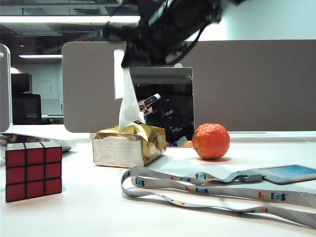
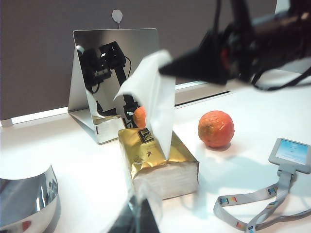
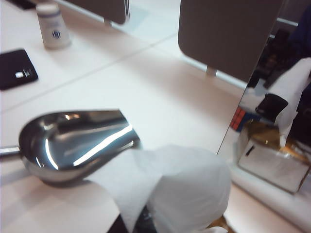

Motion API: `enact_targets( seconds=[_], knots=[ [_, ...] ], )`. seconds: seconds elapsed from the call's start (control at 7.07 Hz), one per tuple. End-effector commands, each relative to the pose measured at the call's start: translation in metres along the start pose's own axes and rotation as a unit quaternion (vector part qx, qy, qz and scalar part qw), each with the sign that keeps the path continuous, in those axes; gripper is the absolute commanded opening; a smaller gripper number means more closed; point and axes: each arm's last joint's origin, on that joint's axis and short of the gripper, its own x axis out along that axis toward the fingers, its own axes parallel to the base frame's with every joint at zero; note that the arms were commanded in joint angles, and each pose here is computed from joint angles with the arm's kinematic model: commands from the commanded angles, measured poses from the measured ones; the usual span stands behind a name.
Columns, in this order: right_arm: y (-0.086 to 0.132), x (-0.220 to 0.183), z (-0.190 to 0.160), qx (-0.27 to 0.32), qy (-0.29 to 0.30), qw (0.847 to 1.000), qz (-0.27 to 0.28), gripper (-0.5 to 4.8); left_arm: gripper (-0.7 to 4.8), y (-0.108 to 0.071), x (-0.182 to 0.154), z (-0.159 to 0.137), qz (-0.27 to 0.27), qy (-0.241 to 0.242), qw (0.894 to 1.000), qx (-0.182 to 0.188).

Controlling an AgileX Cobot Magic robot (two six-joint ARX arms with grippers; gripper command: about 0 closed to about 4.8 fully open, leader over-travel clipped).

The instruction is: Pull out a tissue from the tissue box and use it to cover the ID card on the tabletop.

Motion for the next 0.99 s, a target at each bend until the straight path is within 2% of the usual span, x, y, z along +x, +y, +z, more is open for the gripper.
enact_targets(
  seconds=[0.14, 0.28, 0.57, 0.71, 0.85, 0.99],
  knots=[
    [-0.001, -0.038, 0.044, 0.001, -0.073, 0.997, -0.002, -0.05, -0.06, 0.0, 0.0, 0.002, -0.002, -0.007, 1.0, 0.004],
    [-0.002, -0.056, 0.055, 0.001, -0.068, 0.998, -0.002, -0.05, -0.06, 0.0, 0.0, 0.002, -0.002, -0.007, 1.0, 0.004],
    [-0.006, -0.105, 0.055, -0.001, 0.052, 0.996, -0.068, -0.05, -0.06, 0.0, 0.0, 0.002, 0.0, -0.008, 1.0, 0.004],
    [-0.007, -0.122, 0.047, 0.021, 0.069, 0.993, -0.093, -0.05, -0.06, 0.0, 0.0, 0.003, 0.0, -0.009, 1.0, 0.005],
    [-0.009, -0.142, 0.021, 0.066, 0.061, 0.987, -0.135, -0.05, -0.06, 0.0, 0.0, 0.003, 0.0, -0.012, 1.0, 0.007],
    [-0.01, -0.149, 0.006, 0.08, 0.067, 0.983, -0.152, -0.05, -0.06, 0.0, 0.0, 0.003, 0.0, -0.012, 1.0, 0.007]
  ],
)
